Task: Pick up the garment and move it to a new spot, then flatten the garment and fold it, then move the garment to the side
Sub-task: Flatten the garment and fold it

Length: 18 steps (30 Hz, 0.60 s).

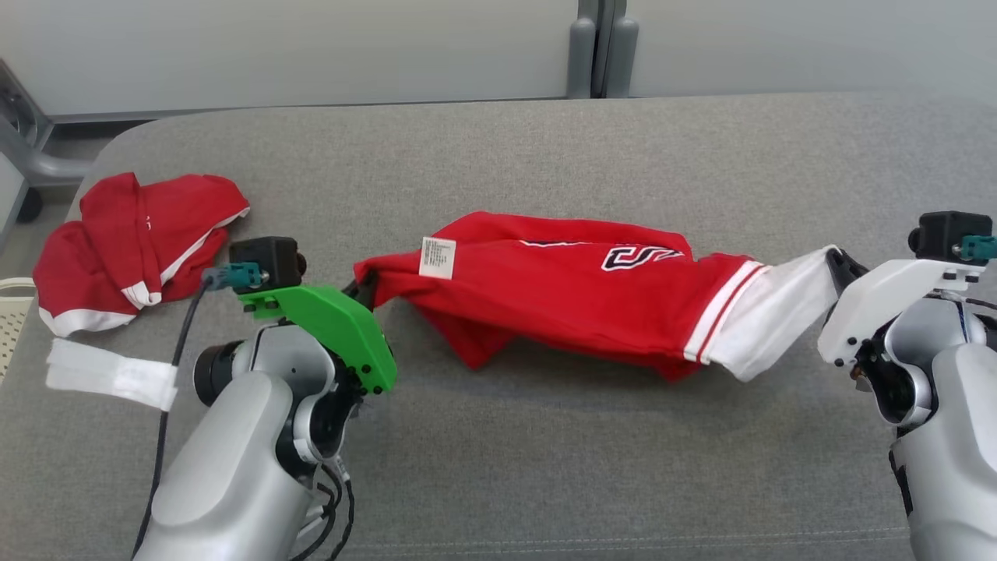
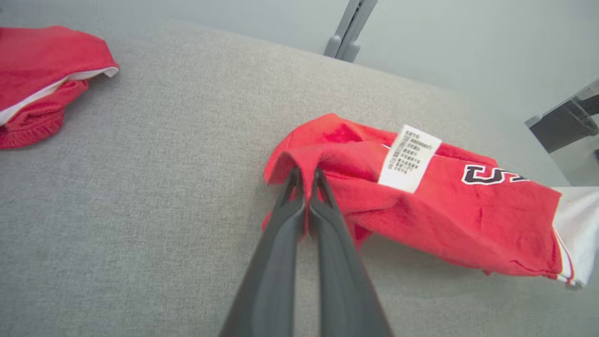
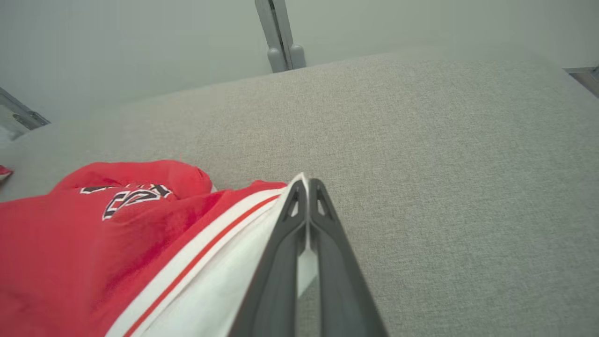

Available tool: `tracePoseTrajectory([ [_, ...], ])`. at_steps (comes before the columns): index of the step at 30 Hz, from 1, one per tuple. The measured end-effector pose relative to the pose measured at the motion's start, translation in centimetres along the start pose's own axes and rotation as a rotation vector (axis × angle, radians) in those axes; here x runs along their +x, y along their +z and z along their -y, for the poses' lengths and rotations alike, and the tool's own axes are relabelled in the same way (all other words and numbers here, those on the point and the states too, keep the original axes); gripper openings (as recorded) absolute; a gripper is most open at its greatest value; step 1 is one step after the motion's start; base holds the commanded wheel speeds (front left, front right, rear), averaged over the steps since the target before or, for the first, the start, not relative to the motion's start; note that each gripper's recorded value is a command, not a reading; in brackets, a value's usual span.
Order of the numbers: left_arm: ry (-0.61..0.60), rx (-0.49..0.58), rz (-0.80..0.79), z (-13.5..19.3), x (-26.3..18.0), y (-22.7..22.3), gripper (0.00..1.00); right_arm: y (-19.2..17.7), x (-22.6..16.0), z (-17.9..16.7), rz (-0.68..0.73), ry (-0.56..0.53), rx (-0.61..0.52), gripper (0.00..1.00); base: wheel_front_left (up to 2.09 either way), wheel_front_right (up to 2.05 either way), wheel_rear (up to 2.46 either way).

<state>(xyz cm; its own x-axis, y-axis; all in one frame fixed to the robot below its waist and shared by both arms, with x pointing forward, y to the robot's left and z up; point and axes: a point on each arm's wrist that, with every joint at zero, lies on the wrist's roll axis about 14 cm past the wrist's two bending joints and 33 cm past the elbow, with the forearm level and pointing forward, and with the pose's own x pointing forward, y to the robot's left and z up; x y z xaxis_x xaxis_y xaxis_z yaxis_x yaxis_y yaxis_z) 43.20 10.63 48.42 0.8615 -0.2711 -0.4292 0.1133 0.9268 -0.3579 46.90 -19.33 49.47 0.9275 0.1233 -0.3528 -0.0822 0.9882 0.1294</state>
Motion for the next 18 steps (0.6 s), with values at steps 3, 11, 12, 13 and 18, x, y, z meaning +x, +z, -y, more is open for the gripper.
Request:
tracePoseTrajectory([
  [3, -0.041, -0.052, 0.115, 1.1, -0.7, 2.7, 0.0, 1.8, -0.9, -0.5, 0.074, 0.022, 0.107, 0.0, 0.0, 0.0, 0.0],
  [11, -0.114, -0.102, 0.329, 2.9, -1.7, 8.7, 0.0, 6.6, -2.5, -2.8, 0.221, 0.132, 0.335, 0.0, 0.0, 0.0, 0.0],
  [12, -0.129, -0.106, 0.349, 3.2, -1.6, 9.6, 0.0, 7.5, -2.5, -3.0, 0.247, 0.146, 0.355, 0.0, 0.0, 0.0, 0.0],
  [13, -0.134, -0.096, 0.361, 3.5, -1.4, 10.3, 0.0, 8.4, -2.5, -3.3, 0.266, 0.159, 0.367, 0.0, 0.0, 0.0, 0.0],
  [18, -0.168, -0.068, 0.438, 4.9, -1.2, 14.0, 0.0, 12.3, -3.0, -4.7, 0.349, 0.223, 0.382, 0.0, 0.0, 0.0, 0.0],
])
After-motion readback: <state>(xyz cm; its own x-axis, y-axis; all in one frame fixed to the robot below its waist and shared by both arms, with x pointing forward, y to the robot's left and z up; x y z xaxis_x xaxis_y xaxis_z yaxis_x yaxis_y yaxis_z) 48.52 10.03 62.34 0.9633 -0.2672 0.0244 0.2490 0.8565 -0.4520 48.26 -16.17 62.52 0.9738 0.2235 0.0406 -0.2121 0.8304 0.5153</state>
